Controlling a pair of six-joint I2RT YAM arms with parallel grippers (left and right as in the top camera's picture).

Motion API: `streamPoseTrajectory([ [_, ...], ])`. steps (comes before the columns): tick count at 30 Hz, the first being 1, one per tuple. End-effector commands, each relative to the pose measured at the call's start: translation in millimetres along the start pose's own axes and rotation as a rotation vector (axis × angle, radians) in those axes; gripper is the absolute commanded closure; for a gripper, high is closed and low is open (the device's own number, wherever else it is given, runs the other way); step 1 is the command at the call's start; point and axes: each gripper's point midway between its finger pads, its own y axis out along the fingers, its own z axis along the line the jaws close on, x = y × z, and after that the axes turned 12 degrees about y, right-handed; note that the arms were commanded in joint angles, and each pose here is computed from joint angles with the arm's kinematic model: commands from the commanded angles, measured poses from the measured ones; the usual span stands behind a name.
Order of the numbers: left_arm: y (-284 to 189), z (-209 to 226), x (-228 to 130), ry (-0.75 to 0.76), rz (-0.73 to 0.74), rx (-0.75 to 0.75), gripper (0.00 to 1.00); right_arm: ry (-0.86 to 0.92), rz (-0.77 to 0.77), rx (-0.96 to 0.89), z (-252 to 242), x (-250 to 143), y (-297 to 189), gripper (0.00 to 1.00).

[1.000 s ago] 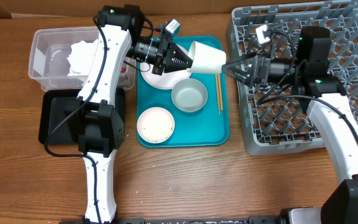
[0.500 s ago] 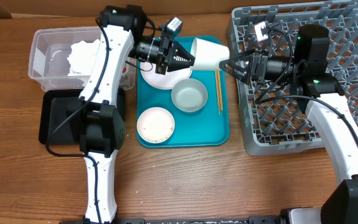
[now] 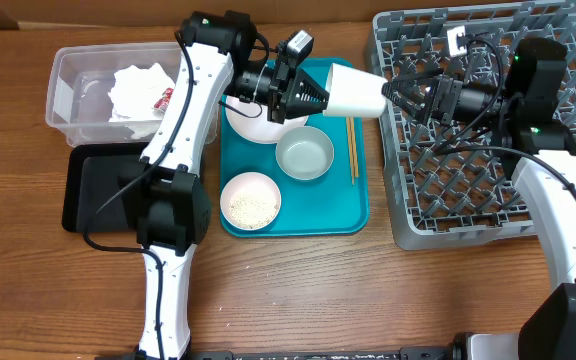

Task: Sort waste into correct bins and load items into the dishwasher
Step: 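Lift the cup and hand it to the right gripper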

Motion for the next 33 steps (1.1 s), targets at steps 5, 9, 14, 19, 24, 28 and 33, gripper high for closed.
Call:
streamPoseTrajectory([
  [5,10.5,-32.4,-3.2,0.041,0.005,-0.07,0.96,-0.055,0.059,0.093,26.0,-5.6,8.0,0.11],
  [9,14.1,-33.1,-4.6,0.041,0.013,-0.073,0.96,-0.075,0.072,0.108,31.2,-8.4,14.2,0.13],
  [14,18.5,-33.8,-6.4,0.042,0.023,-0.075,0.96,-0.089,0.094,0.127,37.8,-14.3,23.2,0.25],
  [19,18.4,-33.4,-6.4,0.043,0.023,-0.073,0.96,-0.088,0.104,0.136,39.8,-16.5,24.7,0.43],
  [24,18.4,-31.3,-6.9,0.047,0.026,-0.061,0.96,-0.088,0.113,0.149,41.9,-18.2,24.2,0.46],
  [28,18.2,-31.1,-6.8,0.047,0.026,-0.06,0.75,-0.088,0.115,0.152,42.4,-18.5,24.1,0.49],
  [33,18.3,-30.4,-3.8,0.085,0.023,-0.06,0.48,-0.08,0.104,0.143,39.7,-15.4,20.1,0.55],
])
